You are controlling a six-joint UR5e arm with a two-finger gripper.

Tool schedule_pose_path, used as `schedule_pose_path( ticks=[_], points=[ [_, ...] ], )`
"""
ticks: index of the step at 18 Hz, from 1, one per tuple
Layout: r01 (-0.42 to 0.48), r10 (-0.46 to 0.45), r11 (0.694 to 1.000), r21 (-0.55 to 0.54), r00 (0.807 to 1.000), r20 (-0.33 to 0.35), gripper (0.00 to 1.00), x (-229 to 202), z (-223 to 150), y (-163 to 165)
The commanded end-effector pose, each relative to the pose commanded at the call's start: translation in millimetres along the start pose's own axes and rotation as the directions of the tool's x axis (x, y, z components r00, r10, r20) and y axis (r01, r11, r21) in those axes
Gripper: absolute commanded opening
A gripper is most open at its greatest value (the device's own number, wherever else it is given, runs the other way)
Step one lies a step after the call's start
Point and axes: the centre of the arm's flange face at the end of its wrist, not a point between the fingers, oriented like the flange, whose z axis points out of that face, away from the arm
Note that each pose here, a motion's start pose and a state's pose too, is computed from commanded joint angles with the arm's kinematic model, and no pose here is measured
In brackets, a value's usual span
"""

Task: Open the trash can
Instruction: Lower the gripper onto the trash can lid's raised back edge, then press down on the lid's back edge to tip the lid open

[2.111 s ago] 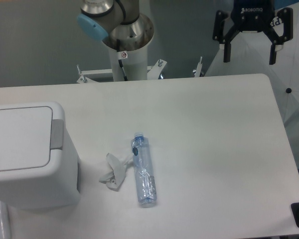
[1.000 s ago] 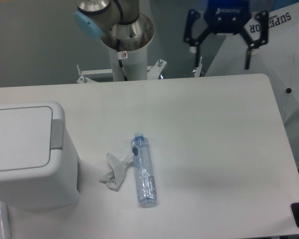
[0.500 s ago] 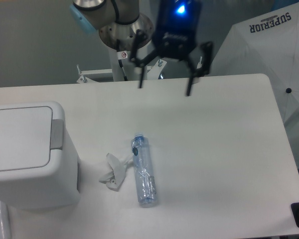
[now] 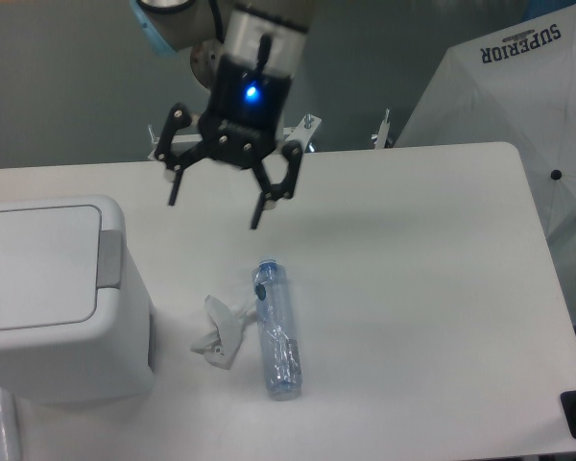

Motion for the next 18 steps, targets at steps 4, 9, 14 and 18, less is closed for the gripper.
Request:
schedule_pose_path(
  ticks=[4,9,14,18],
  points=[
    [-0.008,0.007,1.000,-0.027,1.000,-0.023,1.00,6.1,19.3,-0.2],
    [-0.006,0.005,0.999,-0.039,1.000,-0.031,1.00,5.7,28.4,-1.8],
    [-0.014,0.012,0.999,-0.044,0.999,-0.043,1.00,10.2,44.9,-2.5],
    [-0.011,0.009,0.999,-0.040,0.999,-0.044,1.00,11.3,47.9,-2.7]
  ],
)
